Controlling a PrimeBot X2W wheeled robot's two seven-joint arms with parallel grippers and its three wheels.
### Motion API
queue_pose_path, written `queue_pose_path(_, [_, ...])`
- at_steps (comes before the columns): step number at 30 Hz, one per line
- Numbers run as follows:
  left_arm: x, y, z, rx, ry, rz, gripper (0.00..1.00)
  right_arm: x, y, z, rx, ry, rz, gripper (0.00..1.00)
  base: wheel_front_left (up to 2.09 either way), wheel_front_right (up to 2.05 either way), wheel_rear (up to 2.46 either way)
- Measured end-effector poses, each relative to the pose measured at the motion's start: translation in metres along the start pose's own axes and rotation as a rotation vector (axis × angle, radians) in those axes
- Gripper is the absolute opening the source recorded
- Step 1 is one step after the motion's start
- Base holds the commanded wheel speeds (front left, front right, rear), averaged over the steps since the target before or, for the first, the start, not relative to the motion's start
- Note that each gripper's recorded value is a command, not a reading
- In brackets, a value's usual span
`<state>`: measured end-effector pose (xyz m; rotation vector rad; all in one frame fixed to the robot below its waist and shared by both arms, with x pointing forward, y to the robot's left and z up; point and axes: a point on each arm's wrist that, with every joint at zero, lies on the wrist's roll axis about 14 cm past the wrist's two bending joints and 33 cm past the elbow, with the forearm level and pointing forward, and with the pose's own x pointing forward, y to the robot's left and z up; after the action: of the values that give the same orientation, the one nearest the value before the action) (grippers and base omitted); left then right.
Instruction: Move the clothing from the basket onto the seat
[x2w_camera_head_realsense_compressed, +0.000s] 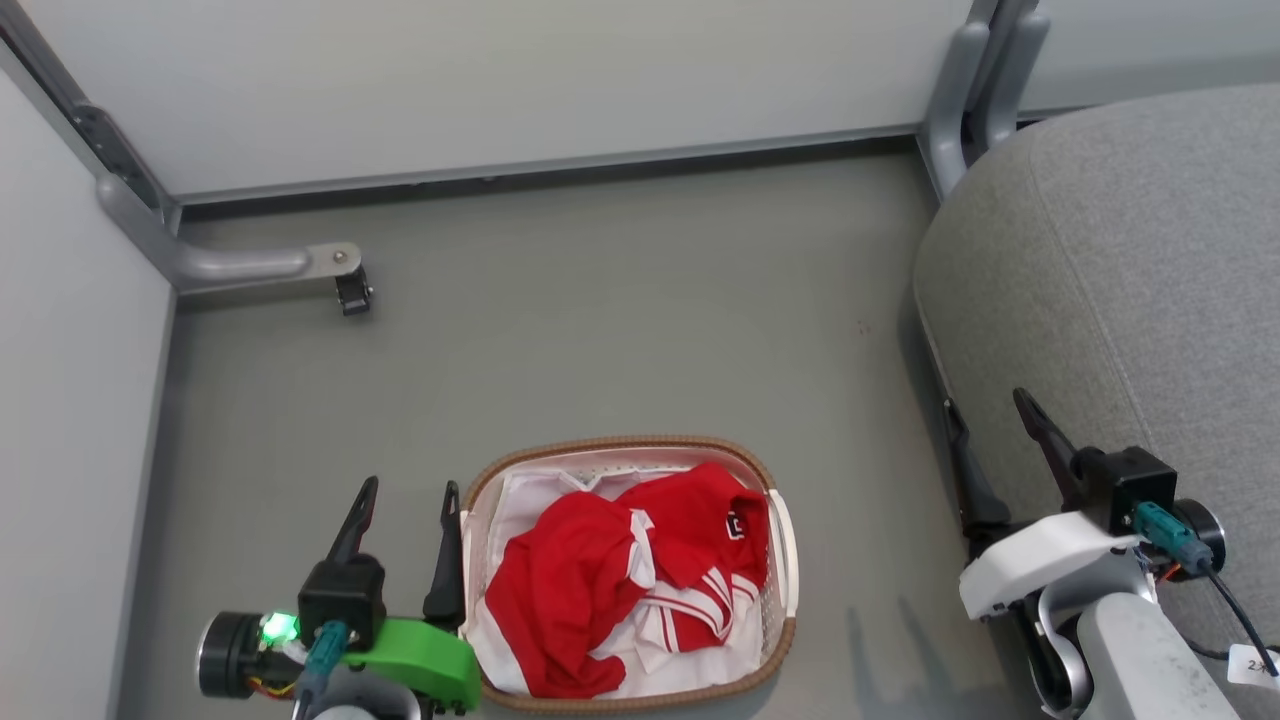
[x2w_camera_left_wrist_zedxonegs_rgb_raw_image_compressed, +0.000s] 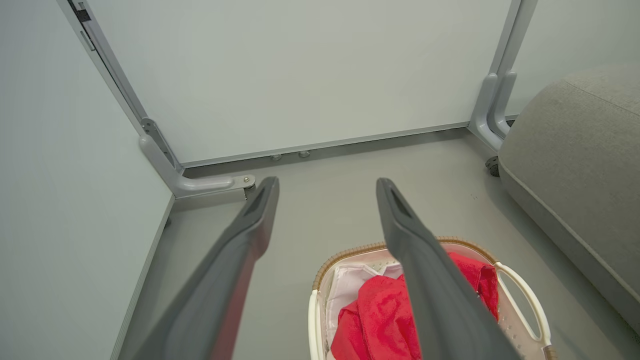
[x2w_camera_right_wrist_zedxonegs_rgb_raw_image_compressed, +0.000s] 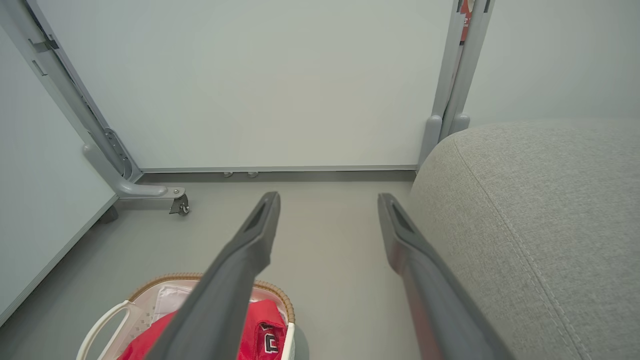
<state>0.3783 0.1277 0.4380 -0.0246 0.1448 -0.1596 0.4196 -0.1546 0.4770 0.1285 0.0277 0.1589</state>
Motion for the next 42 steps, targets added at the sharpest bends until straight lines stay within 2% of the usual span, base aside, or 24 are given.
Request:
queue_pose_path(13, [0.061, -0.053, -0.064, 0.093, 0.162, -0.23, 1.0, 0.05, -0.01, -0.028, -0.068, 0.034, 0.024, 1.0, 0.0, 0.0, 0.0])
queue_pose_path(22, [0.091, -0.071, -0.138, 0.094, 0.341, -0.328, 1.0, 0.084, -0.012, -0.06, -0.057, 0.063, 0.046, 1.0, 0.0, 0.0, 0.0])
queue_pose_path(30, [0.087, -0.087, -0.214, 0.095, 0.549, -0.428, 1.0, 0.091, -0.021, -0.098, -0.033, 0.131, 0.027, 1.0, 0.0, 0.0, 0.0])
queue_pose_path(39, [0.083, -0.101, -0.271, 0.205, 0.678, -0.564, 1.0, 0.077, -0.037, -0.139, -0.024, 0.236, -0.018, 1.0, 0.0, 0.0, 0.0])
queue_pose_path(42, [0.085, -0.1, -0.285, 0.247, 0.709, -0.559, 1.0, 0.072, -0.042, -0.146, -0.025, 0.258, -0.032, 1.0, 0.0, 0.0, 0.0])
